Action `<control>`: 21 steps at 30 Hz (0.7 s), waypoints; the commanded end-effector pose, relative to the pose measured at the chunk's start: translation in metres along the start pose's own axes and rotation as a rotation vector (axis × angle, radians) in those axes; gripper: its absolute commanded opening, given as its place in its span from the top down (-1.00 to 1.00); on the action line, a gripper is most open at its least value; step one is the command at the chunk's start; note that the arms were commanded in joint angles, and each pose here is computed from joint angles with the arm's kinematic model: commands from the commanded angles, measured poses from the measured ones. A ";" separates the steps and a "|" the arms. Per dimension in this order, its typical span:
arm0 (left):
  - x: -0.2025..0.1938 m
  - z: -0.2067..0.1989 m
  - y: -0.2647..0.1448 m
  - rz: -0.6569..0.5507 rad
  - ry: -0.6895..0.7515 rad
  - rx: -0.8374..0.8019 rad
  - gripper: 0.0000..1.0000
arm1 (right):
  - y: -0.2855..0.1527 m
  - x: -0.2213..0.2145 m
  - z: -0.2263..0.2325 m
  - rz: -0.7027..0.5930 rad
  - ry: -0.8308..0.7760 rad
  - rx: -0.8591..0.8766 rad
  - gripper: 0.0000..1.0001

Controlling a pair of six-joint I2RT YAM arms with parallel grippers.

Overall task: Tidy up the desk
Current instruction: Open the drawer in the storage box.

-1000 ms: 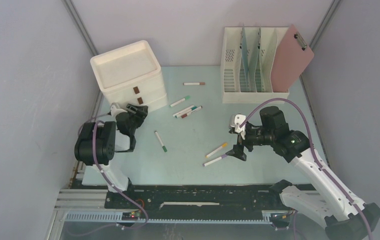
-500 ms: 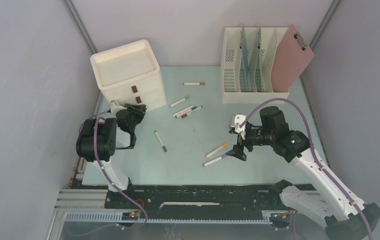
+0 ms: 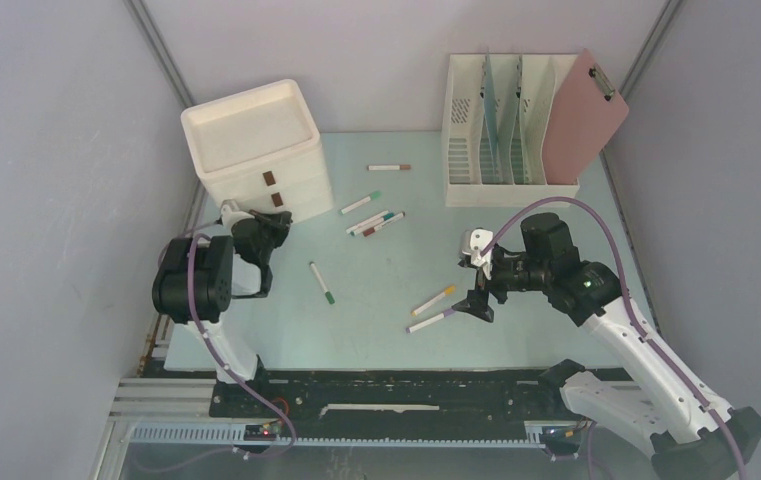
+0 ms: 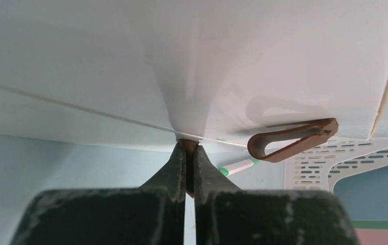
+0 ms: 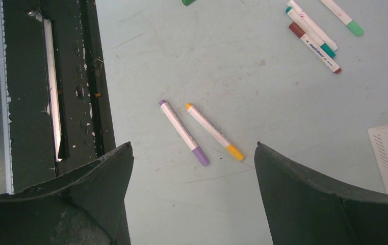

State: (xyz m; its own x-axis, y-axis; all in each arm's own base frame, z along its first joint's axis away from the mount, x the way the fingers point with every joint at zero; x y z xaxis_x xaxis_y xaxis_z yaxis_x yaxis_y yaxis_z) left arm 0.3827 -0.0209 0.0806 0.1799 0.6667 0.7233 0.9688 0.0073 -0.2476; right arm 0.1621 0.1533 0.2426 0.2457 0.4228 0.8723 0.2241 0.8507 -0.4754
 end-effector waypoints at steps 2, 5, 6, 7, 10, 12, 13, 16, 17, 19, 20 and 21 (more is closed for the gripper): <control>0.010 -0.017 -0.011 -0.010 -0.015 -0.100 1.00 | -0.006 0.016 0.003 -0.040 -0.060 -0.004 -0.91; 0.000 -0.015 -0.025 0.016 -0.045 -0.116 1.00 | -0.006 0.016 0.003 -0.039 -0.062 -0.003 -0.91; -0.004 -0.014 -0.031 0.023 -0.061 -0.127 1.00 | -0.006 0.016 0.003 -0.038 -0.063 -0.003 -0.91; -0.008 -0.013 -0.036 0.029 -0.081 -0.137 1.00 | -0.006 0.016 0.003 -0.037 -0.063 -0.003 -0.91; -0.016 -0.014 -0.050 0.036 -0.123 -0.178 1.00 | -0.006 0.016 0.004 -0.038 -0.064 0.001 -0.91; -0.022 -0.015 -0.059 0.046 -0.140 -0.193 1.00 | -0.005 0.016 0.004 -0.036 -0.063 0.000 -0.91; -0.025 -0.014 -0.064 0.049 -0.145 -0.195 1.00 | -0.005 0.016 0.004 -0.036 -0.063 -0.001 -0.91; -0.035 -0.010 -0.079 0.069 -0.143 -0.175 1.00 | -0.005 0.015 0.003 -0.034 -0.063 0.000 -0.91; -0.037 -0.008 -0.083 0.069 -0.139 -0.167 1.00 | -0.004 0.015 0.003 -0.033 -0.062 0.000 -0.91; -0.039 -0.006 -0.088 0.060 -0.128 -0.150 0.97 | -0.004 0.015 0.003 -0.032 -0.062 0.000 -0.91; -0.038 -0.005 -0.090 0.056 -0.126 -0.142 0.87 | -0.004 0.015 0.003 -0.031 -0.061 0.000 -0.91; -0.039 -0.003 -0.092 0.054 -0.127 -0.132 0.72 | -0.004 0.015 0.003 -0.030 -0.060 0.000 -0.91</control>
State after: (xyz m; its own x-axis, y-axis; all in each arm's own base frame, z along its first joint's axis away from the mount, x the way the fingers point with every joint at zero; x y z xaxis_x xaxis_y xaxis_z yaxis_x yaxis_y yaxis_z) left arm 0.2968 -0.0489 0.0743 0.2321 0.7572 0.6105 0.9703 -0.1358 -0.2004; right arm 0.1608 0.1549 0.2425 0.2385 0.4276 0.8719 0.2170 0.8517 -0.4770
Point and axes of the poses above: each gripper's point midway between its finger pads, its own y axis out along the fingers, its own z axis along the line the jaws close on, x = y × z, the point moved 6 cm from there along -y, back along the fingers, and after that the axes turned 15 degrees about y, right-handed, at the moved point
